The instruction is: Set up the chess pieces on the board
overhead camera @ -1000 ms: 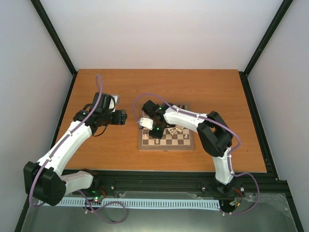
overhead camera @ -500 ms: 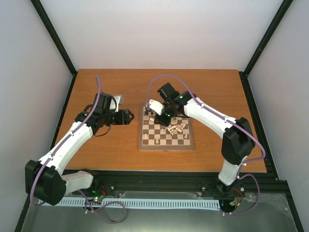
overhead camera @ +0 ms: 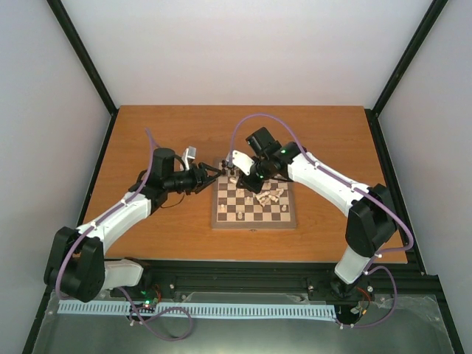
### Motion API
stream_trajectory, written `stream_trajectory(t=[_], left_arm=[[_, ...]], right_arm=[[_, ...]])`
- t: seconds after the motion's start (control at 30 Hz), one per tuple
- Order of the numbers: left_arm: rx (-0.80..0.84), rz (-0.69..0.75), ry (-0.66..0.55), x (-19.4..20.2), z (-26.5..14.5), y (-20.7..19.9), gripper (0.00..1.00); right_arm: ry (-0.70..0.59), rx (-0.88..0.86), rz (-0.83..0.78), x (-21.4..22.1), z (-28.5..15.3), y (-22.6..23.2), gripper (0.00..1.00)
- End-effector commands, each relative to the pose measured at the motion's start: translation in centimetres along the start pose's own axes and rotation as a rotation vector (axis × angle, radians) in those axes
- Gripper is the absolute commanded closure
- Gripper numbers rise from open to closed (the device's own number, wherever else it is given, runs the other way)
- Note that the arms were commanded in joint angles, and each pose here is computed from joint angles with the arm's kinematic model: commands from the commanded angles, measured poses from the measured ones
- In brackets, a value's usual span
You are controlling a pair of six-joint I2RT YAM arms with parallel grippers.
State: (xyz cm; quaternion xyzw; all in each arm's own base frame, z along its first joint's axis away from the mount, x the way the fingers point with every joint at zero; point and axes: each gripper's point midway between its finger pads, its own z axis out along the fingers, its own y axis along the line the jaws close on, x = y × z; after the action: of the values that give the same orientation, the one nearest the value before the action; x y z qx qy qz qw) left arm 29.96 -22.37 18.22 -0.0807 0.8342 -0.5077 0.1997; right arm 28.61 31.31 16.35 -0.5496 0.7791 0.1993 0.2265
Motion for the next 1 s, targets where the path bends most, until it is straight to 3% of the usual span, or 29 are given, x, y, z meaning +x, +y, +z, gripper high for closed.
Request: stream_trajectory(t=[0.0, 0.17, 0.47, 0.7, 0.97], left_arm=[[0.108, -0.030, -0.001, -0.5, 0.1, -3.9, 0.48], [0.046, -0.078, 0.050, 0.5, 1.6, -3.8, 0.49], [0.034, -0.147, 0.099, 1.1, 4.1, -3.3, 0.66], [0.027, -0.151, 0.098, 1.1, 4.5, -3.2, 0.67], [0.043, -0.166, 0.113, 1.2, 5.4, -3.3, 0.75]], right_arm=[[-0.023, 0.046, -0.001, -0.4, -0.1, -0.8, 0.84], [-0.029, 0.060, -0.006, -0.3, -0.2, -0.9, 0.84], [-0.039, 0.074, -0.017, -0.2, -0.6, -0.8, 0.84], [-0.053, 0.058, -0.018, -0.3, -0.7, -0.4, 0.83], [-0.058, 0.040, -0.010, -0.4, -0.6, -0.2, 0.83]])
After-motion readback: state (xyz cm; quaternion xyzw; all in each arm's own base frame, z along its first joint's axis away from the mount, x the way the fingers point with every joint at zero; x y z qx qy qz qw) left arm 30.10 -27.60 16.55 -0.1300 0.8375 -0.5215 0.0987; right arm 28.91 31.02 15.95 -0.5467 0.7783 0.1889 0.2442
